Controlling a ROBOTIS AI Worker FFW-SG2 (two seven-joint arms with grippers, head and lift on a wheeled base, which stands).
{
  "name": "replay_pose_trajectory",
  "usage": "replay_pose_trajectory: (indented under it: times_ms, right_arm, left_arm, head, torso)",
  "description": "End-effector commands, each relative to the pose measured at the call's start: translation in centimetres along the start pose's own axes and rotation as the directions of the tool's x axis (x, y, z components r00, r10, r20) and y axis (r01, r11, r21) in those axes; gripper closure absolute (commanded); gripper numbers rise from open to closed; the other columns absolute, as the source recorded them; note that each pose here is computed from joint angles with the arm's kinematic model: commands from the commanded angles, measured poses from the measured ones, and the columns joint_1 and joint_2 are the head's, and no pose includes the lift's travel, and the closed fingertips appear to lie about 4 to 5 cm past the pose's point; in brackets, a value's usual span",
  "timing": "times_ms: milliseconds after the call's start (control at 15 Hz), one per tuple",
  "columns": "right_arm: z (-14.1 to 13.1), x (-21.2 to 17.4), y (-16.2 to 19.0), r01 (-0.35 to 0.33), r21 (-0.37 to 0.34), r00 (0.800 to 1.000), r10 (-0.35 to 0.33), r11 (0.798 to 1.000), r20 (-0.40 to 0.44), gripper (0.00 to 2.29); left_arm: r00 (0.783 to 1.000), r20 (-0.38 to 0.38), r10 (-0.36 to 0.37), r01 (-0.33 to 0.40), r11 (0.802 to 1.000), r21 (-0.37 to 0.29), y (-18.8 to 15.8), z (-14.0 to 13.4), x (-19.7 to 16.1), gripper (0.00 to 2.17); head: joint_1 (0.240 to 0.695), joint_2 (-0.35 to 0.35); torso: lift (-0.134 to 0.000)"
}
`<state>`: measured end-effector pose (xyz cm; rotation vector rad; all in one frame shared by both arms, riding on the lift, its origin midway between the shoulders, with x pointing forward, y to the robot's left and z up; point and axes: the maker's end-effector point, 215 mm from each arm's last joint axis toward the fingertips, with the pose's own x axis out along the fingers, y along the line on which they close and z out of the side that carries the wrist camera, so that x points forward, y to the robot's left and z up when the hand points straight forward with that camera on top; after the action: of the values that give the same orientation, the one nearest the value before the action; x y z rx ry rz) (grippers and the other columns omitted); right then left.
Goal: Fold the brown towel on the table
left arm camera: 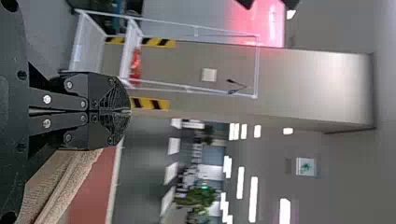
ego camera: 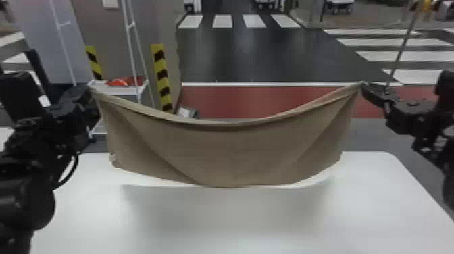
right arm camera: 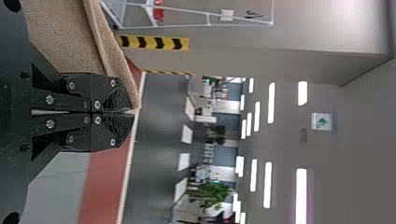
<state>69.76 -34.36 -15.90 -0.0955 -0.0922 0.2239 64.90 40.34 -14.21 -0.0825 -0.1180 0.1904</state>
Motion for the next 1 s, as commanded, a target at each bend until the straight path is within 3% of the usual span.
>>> replay_pose_trajectory:
  times_ms: [0,133,267,333,400,600,733,800,933]
  right_arm:
    - [2.8,1.0,-1.2,-0.002,-0.008,0.996,0.003,1.0,0.086,1.6]
    - [-0.1,-1.6,-0.8,-0.037,-0.002,0.999,0.037,0.999,0.024,1.6]
    - [-4.4,-6.1,0.1,-0.075,-0.014,0.996,0.074,0.997,-0.047,1.6]
    - [-7.0,-8.5,0.0,-0.087,-0.005,0.993,0.087,0.996,-0.086,1.6]
    - [-8.4,-11.1,-0.4,-0.095,0.01,0.991,0.095,0.995,-0.089,1.6]
    - [-12.8,-17.2,-0.7,-0.132,0.019,0.98,0.133,0.991,-0.148,1.6]
    - [-15.3,-20.9,-0.8,-0.163,0.028,0.965,0.165,0.986,-0.206,1.6]
    - [-15.8,-23.2,-1.5,-0.15,-0.009,0.967,0.145,0.989,-0.211,1.6]
    - [-16.6,-27.7,-3.2,-0.146,0.027,0.963,0.148,0.989,-0.224,1.6]
  left_arm:
    - [0.997,0.081,0.0,0.004,0.999,-0.043,0.1,3.3,1.3,1.79]
    - [0.999,0.048,-0.004,0.005,0.999,-0.035,0.7,1.2,-1.9,1.79]
    - [0.999,-0.044,0.004,-0.004,1.0,0.001,0.9,-3.8,-7.7,1.79]
    - [0.997,-0.077,0.004,-0.003,1.0,0.013,0.5,-5.7,-9.8,1.79]
    - [0.993,-0.116,0.001,0.0,1.0,0.012,0.2,-7.9,-12.3,1.79]
    - [0.984,-0.176,0.036,-0.049,0.996,-0.07,0.4,-11.3,-18.0,1.79]
    - [0.971,-0.237,0.039,-0.053,0.997,-0.053,0.4,-12.7,-20.7,1.79]
    - [0.958,-0.287,0.01,-0.028,0.998,-0.056,-0.2,-13.3,-21.8,1.79]
    - [0.891,-0.453,-0.033,0.006,0.998,-0.06,-1.4,-15.9,-24.8,1.79]
  head:
    - [0.397,0.047]
    - [0.345,0.048]
    - [0.358,0.047]
    - [0.384,0.046]
    - [0.464,0.038]
    - [0.588,0.001]
    - [0.677,-0.024]
    - [0.695,-0.032]
    - [0.695,-0.058]
  torso:
    - [-0.118]
    - [-0.118]
    - [-0.118]
    - [-0.118]
    - [-0.118]
    - [-0.118]
    - [-0.118]
    - [-0.118]
    - [-0.118]
